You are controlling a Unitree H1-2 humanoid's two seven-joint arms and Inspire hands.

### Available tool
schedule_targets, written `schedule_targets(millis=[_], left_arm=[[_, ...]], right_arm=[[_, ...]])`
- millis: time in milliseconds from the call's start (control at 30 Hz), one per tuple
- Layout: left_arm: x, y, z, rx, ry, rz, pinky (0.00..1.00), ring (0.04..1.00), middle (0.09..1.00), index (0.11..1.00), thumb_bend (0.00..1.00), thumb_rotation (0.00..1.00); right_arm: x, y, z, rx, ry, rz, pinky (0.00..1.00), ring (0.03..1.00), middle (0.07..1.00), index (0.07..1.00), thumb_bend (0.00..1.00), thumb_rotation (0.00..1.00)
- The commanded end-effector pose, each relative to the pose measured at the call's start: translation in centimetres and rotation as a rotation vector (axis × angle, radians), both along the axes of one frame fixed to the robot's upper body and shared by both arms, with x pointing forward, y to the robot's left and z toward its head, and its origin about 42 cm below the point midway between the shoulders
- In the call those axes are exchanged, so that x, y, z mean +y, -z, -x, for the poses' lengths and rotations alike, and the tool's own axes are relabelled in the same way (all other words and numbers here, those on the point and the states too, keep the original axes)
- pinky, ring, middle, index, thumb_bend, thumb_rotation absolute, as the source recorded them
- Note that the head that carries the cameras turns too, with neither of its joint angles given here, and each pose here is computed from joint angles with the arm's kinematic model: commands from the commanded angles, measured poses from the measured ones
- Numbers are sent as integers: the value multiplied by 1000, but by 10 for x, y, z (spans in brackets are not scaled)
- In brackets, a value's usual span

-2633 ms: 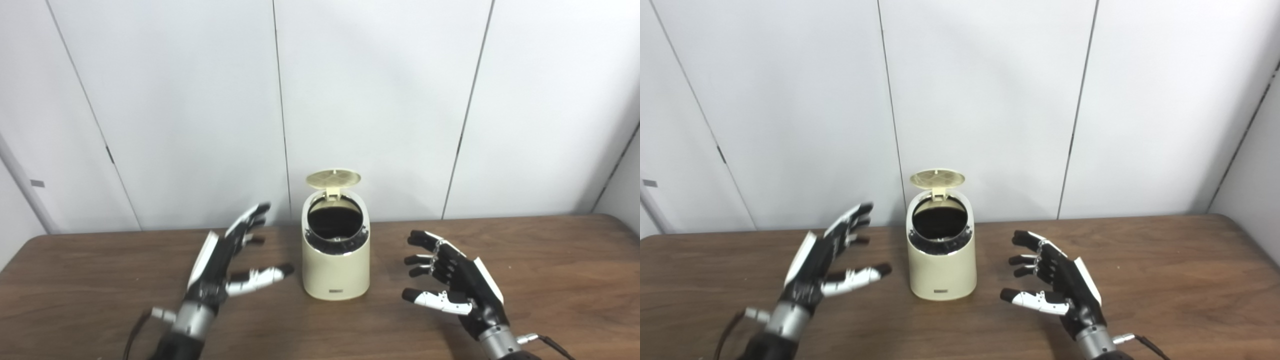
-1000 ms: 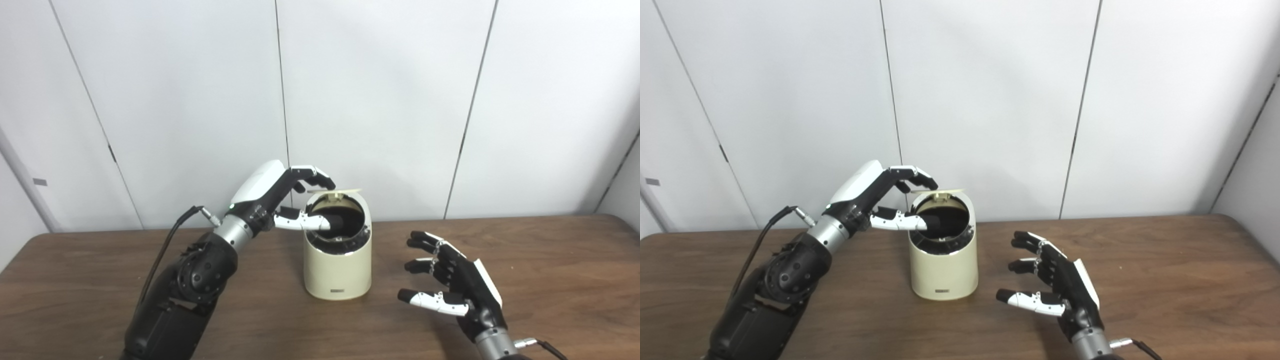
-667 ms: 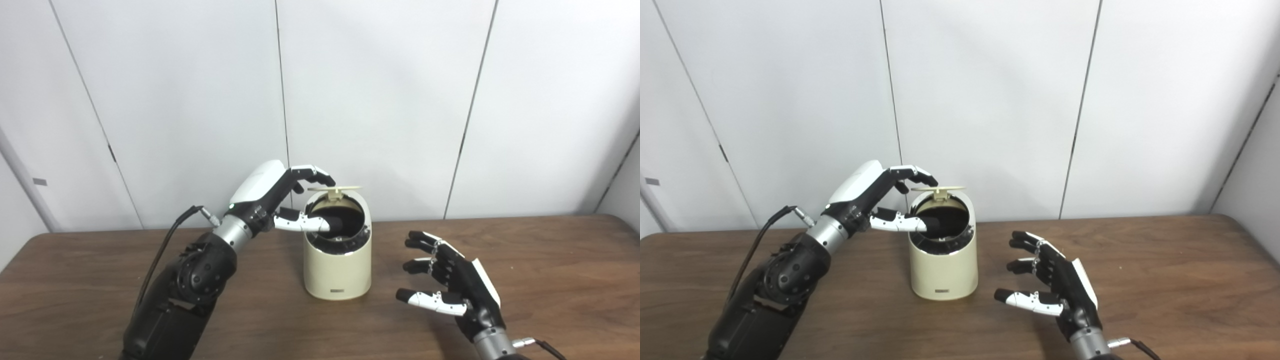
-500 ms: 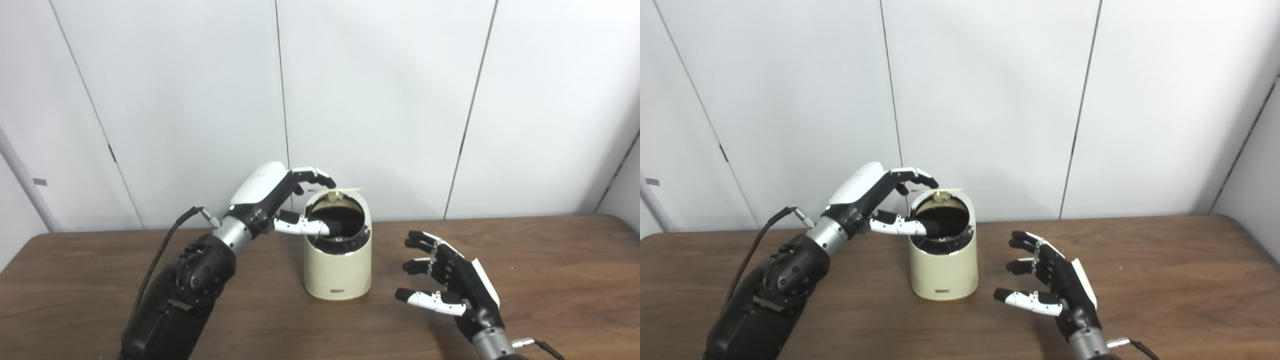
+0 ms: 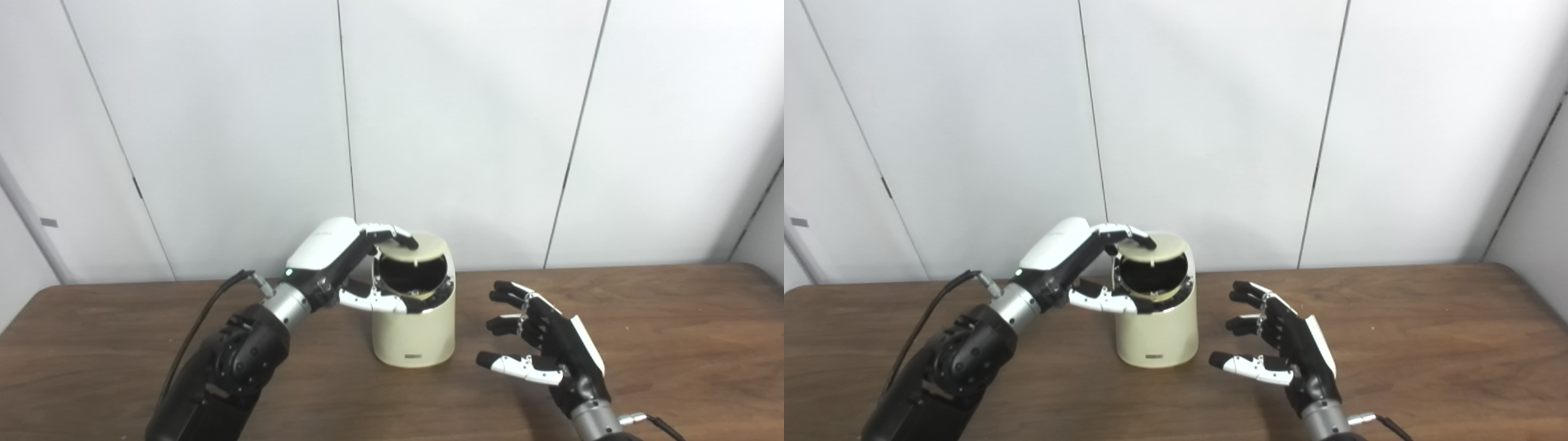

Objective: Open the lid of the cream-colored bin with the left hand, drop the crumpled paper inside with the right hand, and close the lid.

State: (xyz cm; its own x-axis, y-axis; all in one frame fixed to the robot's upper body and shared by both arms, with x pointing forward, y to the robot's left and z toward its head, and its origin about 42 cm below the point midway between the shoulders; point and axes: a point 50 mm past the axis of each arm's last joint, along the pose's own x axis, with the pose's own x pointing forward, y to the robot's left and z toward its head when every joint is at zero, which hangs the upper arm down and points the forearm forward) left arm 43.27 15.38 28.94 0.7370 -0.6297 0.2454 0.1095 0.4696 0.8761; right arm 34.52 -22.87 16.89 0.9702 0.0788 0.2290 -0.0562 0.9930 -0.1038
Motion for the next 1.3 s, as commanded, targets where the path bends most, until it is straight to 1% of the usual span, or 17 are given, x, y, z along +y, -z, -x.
schedule_targets(millis=[0,167,300,333,433,567,733,800,933,967,1100,1167,1267], left_arm=[[-2,-23,1,-82,27,-3,691,843,785,775,937,576],[-2,-21,6,-100,31,-17,663,831,777,766,926,553],[-1,-18,8,-99,37,-19,655,821,774,761,928,541],[-1,-18,9,-97,36,-21,652,823,776,764,924,535],[1,-17,11,-98,34,-40,648,831,781,772,916,531],[2,-16,12,-128,34,-69,625,829,766,770,913,531],[2,-16,14,-151,27,-114,635,843,760,771,912,541],[2,-17,15,-153,22,-129,640,848,762,774,910,542],[2,-18,16,-158,14,-150,646,857,767,778,917,547],[2,-18,16,-161,12,-153,631,838,766,777,917,545],[1,-19,16,-169,9,-156,561,754,760,772,916,534],[1,-19,16,-170,7,-156,545,738,756,769,916,531],[1,-18,15,-171,3,-164,546,735,756,770,914,540]], right_arm=[[4,-23,-6,-83,-10,-3,624,605,787,779,776,89],[5,-24,-6,-84,-15,14,611,603,790,781,765,109],[5,-24,-6,-83,-13,21,604,596,784,776,779,116],[5,-24,-6,-83,-14,23,597,595,783,778,785,131],[6,-25,-5,-73,-16,16,607,597,781,776,791,142],[6,-26,-4,-74,-13,28,608,597,783,777,784,147],[7,-27,-5,-80,-18,25,615,595,781,776,789,148],[8,-27,-5,-78,-20,23,591,596,781,776,801,156],[10,-27,-5,-75,-25,19,585,600,778,775,819,179],[10,-27,-5,-77,-26,22,588,596,775,773,817,175],[11,-27,-5,-83,-34,28,550,595,776,777,802,180],[11,-27,-5,-83,-35,23,536,595,774,776,802,176],[11,-27,-5,-84,-35,26,532,594,770,772,800,169]])
